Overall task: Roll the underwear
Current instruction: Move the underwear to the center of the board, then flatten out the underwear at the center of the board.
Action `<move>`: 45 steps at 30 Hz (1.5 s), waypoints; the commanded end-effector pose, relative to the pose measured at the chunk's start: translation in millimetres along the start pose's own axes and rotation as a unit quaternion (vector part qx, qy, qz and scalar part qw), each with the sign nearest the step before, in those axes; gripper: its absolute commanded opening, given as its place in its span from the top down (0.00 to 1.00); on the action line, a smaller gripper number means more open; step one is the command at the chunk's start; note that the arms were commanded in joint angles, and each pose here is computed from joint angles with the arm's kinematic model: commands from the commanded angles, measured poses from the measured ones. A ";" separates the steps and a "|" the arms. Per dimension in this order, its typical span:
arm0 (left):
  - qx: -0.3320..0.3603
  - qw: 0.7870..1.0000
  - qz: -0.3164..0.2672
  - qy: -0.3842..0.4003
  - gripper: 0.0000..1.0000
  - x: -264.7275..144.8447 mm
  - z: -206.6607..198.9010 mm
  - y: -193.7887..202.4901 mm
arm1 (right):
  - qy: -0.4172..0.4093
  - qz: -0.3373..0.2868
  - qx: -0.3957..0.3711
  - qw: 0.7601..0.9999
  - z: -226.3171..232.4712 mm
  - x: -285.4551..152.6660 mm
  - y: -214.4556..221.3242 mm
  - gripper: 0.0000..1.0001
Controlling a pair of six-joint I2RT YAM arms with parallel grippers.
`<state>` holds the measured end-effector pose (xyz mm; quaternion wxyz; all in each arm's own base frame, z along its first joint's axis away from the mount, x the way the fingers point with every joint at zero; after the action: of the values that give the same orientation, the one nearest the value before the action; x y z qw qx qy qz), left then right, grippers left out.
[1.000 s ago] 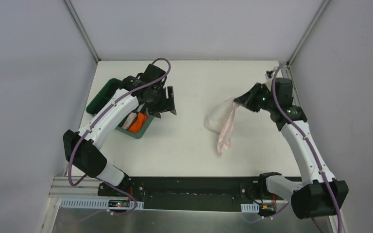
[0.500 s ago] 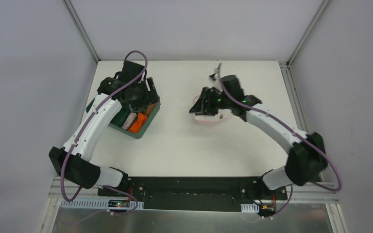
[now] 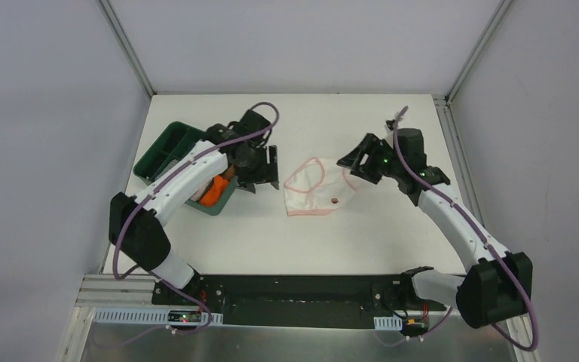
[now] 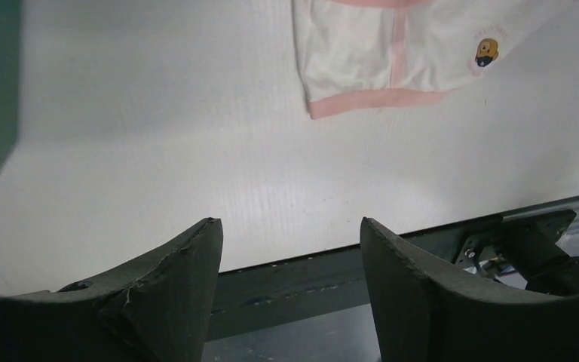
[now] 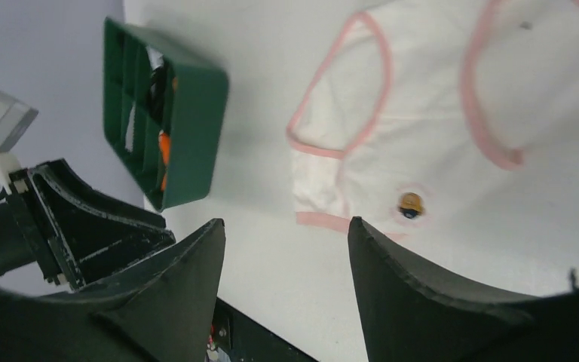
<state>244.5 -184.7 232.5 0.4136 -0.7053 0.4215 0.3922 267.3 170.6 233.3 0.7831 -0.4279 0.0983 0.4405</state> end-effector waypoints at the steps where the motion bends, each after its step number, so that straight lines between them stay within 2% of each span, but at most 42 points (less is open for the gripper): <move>1: -0.038 0.998 0.052 -0.024 0.33 40.9 -18.4 23.8 | 0.076 0.029 0.091 0.992 -57.7 -10.6 41.4 0.37; 4: -0.097 0.990 0.081 -0.056 0.34 70.9 -20.7 38.5 | 0.086 0.036 0.114 0.989 -69.5 -19.7 59.3 0.38; 10: -0.151 0.984 0.084 -0.033 0.38 112.6 -26.7 49.4 | 0.085 0.029 0.128 0.988 -70.0 -26.5 66.5 0.38; 23: -0.143 0.984 0.098 -0.037 0.51 152.0 -25.7 58.2 | 0.081 0.036 0.129 0.988 -68.0 -27.2 65.6 0.38; 27: -0.134 0.984 0.110 -0.035 0.58 158.3 -31.2 61.5 | 0.084 0.036 0.137 0.986 -69.7 -27.6 68.1 0.38; 28: -0.132 0.985 0.109 -0.034 0.63 159.3 -32.2 61.5 | 0.085 0.036 0.140 0.986 -70.6 -27.6 69.0 0.38; 30: -0.126 0.986 0.110 -0.030 0.79 160.6 -35.7 59.3 | 0.088 0.033 0.145 0.985 -71.6 -28.5 69.2 0.38; 31: -0.119 0.987 0.109 -0.027 0.95 160.5 -38.0 56.9 | 0.089 0.032 0.148 0.985 -72.5 -28.9 69.5 0.38; 32: -0.113 0.988 0.106 -0.023 1.00 158.8 -41.0 53.5 | 0.089 0.029 0.151 0.984 -72.9 -29.7 69.4 0.38; 35: -0.093 0.992 0.090 -0.002 1.00 143.5 -53.0 39.4 | 0.090 0.023 0.161 0.983 -76.2 -33.6 71.0 0.38; 39: -0.070 0.994 0.065 0.053 1.00 101.8 -80.8 19.6 | 0.100 0.018 0.181 0.978 -85.7 -37.7 78.5 0.38; 45: -0.077 0.985 0.057 0.144 1.00 47.1 -126.0 -0.6 | 0.105 0.012 0.203 0.973 -94.9 -37.6 93.3 0.38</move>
<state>290.0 -304.8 167.5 0.2920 -0.7342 0.4590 0.4062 199.6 98.6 140.8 0.8211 -0.3206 0.2794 0.3807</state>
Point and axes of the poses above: each gripper's point midway between its finger pads, its own x axis out along the fingers, its own z axis along the line the jaws close on, y = z × x, the point moved 6 cm from there along -x, back along the fingers, and after that the axes turned 11 degrees about -x, right-handed, at the moved point
